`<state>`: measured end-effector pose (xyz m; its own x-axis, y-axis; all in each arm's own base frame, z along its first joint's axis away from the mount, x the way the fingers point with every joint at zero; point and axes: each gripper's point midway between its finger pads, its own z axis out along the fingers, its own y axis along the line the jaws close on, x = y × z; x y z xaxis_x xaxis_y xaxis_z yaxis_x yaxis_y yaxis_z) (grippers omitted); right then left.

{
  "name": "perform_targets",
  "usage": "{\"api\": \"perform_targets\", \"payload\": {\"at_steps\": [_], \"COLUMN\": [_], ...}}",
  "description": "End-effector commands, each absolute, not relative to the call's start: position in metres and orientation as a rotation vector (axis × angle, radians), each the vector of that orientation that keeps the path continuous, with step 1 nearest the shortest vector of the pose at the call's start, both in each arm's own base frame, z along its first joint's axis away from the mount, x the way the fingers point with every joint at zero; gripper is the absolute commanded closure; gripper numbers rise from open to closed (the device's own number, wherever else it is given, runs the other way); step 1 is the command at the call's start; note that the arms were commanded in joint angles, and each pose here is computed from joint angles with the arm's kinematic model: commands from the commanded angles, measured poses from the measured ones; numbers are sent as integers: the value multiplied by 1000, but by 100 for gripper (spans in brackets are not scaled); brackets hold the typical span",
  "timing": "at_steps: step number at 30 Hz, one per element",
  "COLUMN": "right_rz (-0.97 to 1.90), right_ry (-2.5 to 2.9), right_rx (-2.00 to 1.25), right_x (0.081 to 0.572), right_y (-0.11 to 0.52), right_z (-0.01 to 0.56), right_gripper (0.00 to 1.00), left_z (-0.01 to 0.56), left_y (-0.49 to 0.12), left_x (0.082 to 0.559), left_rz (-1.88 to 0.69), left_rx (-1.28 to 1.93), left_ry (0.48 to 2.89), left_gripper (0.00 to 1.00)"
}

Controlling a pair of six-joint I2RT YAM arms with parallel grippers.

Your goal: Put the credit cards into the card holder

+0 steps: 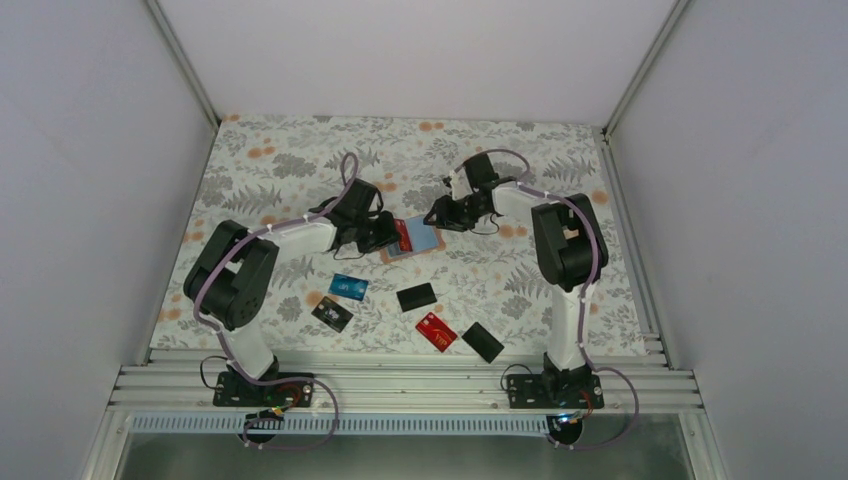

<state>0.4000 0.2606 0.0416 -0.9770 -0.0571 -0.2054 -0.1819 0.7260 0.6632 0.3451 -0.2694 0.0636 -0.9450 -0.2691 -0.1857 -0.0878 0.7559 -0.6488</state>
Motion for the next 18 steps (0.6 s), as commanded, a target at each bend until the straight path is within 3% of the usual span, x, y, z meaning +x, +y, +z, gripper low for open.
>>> {"api": "perform_targets", "payload": {"at_steps": [1, 18], "right_rz": [1104, 1114], "right_ry": [2753, 2793], "right_rx": [-216, -207], "right_x": [404, 391], "right_y": [264, 261], "right_z": [39, 21], "right_gripper": [56, 61], "left_z": [65, 53], "left_y": [-272, -266], "left_x": [351, 353], "left_rz": [-997, -988], "left_rx": [-323, -438], "left_ry": [2687, 2710], "left_gripper": [98, 98]}}
